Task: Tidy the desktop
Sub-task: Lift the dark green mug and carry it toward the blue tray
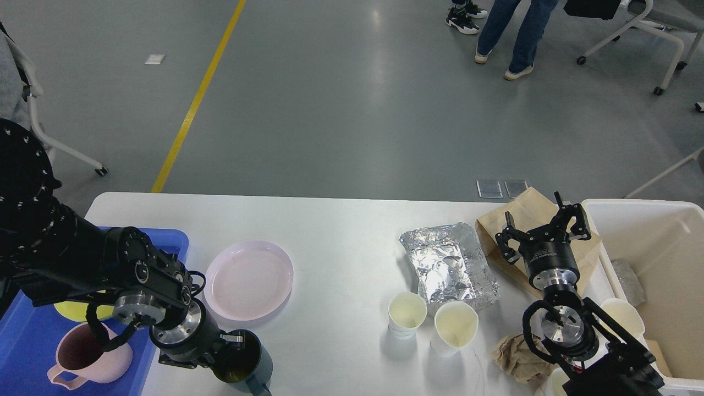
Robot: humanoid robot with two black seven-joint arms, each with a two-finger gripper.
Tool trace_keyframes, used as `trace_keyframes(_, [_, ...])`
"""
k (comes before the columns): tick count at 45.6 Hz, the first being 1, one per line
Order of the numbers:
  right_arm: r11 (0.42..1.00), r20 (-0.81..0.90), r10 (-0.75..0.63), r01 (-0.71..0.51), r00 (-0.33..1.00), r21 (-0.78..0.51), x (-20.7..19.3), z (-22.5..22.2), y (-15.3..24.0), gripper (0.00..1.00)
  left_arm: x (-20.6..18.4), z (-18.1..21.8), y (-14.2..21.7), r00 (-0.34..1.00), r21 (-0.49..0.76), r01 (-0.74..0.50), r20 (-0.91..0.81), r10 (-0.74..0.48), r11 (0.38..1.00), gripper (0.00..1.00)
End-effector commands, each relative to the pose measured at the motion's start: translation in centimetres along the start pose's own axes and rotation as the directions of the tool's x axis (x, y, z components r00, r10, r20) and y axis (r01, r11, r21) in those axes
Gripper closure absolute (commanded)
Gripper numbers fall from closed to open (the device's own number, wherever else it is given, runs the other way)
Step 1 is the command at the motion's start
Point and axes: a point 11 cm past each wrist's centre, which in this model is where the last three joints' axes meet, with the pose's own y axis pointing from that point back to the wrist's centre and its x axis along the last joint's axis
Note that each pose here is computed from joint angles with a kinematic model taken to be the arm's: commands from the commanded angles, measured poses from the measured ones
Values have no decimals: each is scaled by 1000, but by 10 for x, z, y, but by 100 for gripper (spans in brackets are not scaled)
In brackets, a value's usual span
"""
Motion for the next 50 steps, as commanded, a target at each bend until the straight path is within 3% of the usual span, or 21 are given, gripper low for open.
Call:
trace_keyframes(1, [1000,0,0,0,1000,0,0,0,0,0,9,0,43,1000,-6,-13,5,13,1000,100])
trace_keyframes(14, [1000,0,0,0,1000,0,0,0,0,0,19,7,165,995,12,71,73,-71,997,100])
trace_keyframes(22, [1000,0,0,0,1000,0,0,0,0,0,10,17,256,992,13,9,124,-11,1000,100])
trace_keyframes(27, [1000,0,0,0,1000,-1,0,0,0,0,8,30,300,981,-30,-105,162,108,994,100])
trace_keyframes(38, [1000,0,0,0,1000,0,0,0,0,0,6,37,312,974,-57,-139,170,147,989,100])
trace_keyframes(45, [1000,0,0,0,1000,0,0,0,0,0,14,17,311,982,-45,-145,112,149,988,100])
trace_keyframes(50, [1000,0,0,0,1000,0,0,0,0,0,38,-25,299,991,-48,-137,0,137,989,99])
